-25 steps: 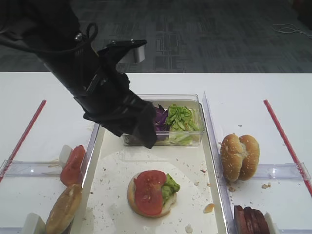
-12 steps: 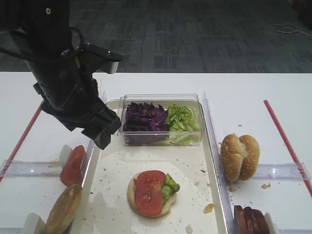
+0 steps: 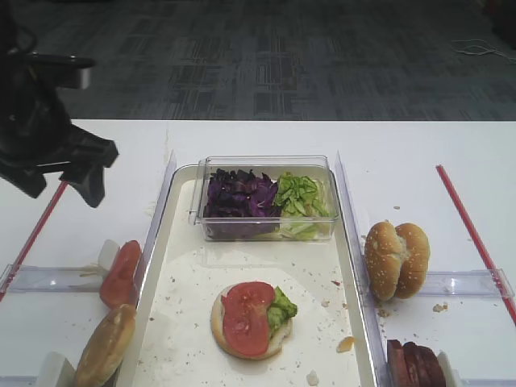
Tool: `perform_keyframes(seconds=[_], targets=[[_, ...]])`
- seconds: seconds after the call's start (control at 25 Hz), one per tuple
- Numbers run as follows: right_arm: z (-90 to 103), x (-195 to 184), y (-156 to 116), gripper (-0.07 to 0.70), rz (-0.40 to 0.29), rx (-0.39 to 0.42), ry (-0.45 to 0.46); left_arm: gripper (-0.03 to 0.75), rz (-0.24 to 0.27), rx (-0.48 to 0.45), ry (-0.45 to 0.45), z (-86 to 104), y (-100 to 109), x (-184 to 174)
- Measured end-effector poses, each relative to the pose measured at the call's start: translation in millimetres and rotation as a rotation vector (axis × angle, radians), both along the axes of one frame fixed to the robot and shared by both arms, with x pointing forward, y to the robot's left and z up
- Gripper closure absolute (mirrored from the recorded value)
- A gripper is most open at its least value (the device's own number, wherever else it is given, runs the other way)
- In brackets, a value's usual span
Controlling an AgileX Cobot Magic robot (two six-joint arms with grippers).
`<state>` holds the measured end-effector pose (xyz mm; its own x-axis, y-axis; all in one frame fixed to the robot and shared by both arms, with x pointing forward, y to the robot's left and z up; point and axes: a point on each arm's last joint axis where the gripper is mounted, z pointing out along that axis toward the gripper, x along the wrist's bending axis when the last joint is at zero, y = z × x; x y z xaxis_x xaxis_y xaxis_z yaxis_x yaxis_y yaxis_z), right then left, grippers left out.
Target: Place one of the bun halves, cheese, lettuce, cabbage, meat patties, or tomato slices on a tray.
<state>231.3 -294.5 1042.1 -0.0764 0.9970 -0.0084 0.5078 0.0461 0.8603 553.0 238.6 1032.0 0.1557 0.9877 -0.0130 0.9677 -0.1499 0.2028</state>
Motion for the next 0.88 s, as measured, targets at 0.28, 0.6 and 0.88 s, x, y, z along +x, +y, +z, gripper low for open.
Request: perform_keyframes(seconds=[0.28, 0.6, 0.88], targets=[[-0.2, 0, 0, -0.058, 0.0, 0.0, 0.002, 0.168, 0.162, 0.055, 0.018, -0.2, 61, 4], [-0.2, 0, 0, -0.058, 0.0, 0.0, 0.002, 0.168, 0.184, 0.057, 0.054, -0.8, 72, 1], [-0.2, 0, 0, -0.058, 0.0, 0.0, 0.002, 0.168, 0.19, 0.032, 0.106, -4.1, 70, -33]])
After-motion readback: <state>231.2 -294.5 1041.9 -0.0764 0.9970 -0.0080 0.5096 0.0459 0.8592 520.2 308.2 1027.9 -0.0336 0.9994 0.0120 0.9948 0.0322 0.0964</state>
